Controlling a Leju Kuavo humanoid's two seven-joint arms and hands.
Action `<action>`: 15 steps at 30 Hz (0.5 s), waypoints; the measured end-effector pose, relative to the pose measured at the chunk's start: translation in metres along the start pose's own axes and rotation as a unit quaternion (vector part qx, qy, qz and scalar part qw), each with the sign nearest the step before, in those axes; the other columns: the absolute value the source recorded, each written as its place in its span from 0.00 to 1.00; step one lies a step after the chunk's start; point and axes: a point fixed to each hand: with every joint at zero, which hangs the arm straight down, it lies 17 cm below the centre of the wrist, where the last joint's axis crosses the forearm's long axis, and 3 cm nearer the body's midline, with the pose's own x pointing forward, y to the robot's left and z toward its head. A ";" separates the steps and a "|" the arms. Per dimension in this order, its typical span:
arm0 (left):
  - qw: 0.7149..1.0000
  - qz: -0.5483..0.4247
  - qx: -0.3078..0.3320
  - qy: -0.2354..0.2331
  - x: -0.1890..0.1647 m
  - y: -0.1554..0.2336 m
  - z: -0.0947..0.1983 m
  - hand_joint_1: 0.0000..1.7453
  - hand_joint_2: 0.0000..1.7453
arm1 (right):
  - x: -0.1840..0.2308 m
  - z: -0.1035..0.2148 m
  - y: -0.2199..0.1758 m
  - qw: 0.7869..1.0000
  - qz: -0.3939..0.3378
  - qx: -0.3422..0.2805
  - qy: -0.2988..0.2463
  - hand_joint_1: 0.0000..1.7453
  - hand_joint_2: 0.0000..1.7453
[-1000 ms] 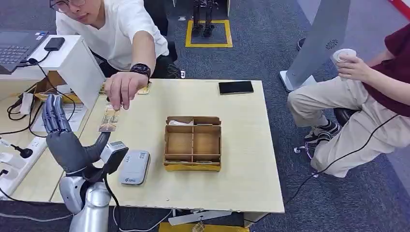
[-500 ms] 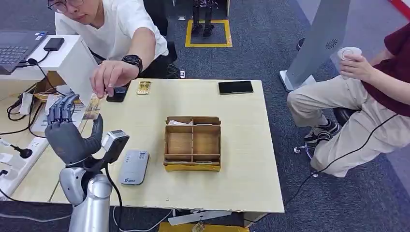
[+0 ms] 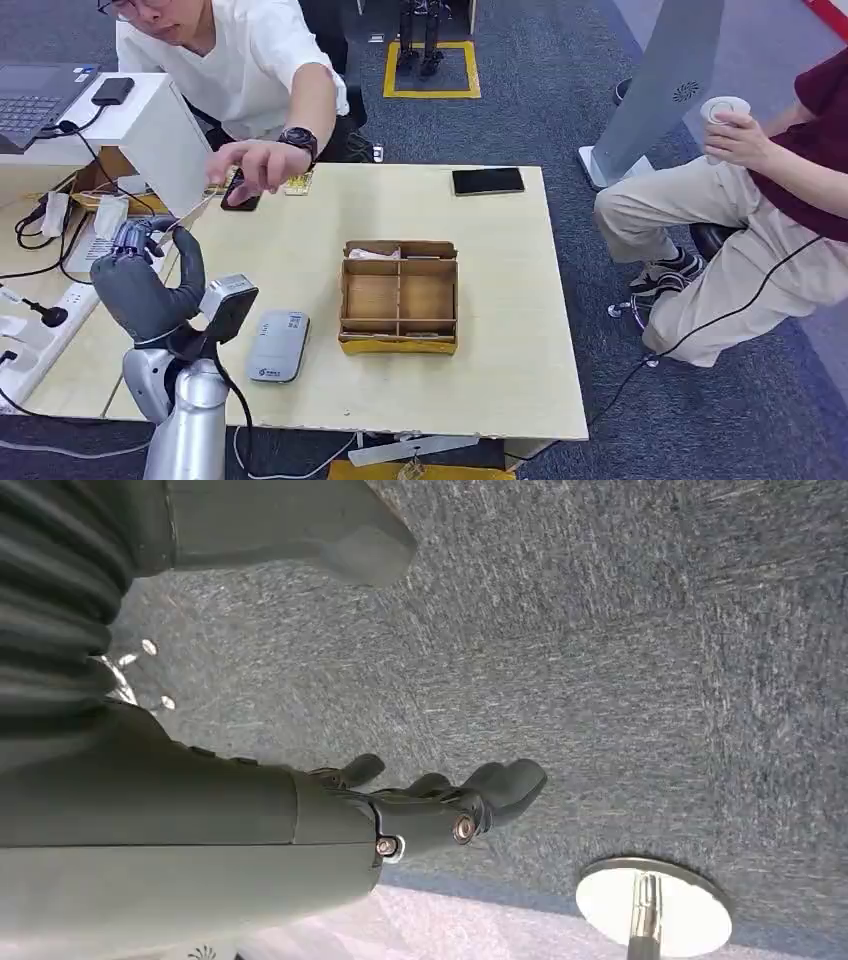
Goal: Pass the card to the sensor for recognition and then transmit it.
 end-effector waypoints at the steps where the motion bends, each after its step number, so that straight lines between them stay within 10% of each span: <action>1: 1.000 0.000 0.000 0.000 0.000 0.000 0.000 1.00 1.00 | 0.000 0.000 0.000 1.000 0.000 0.000 0.000 0.00 1.00; 15: 1.000 0.020 0.012 0.004 -0.001 0.004 0.000 1.00 1.00 | -0.002 -0.001 -0.001 1.000 -0.001 -0.001 0.002 0.00 1.00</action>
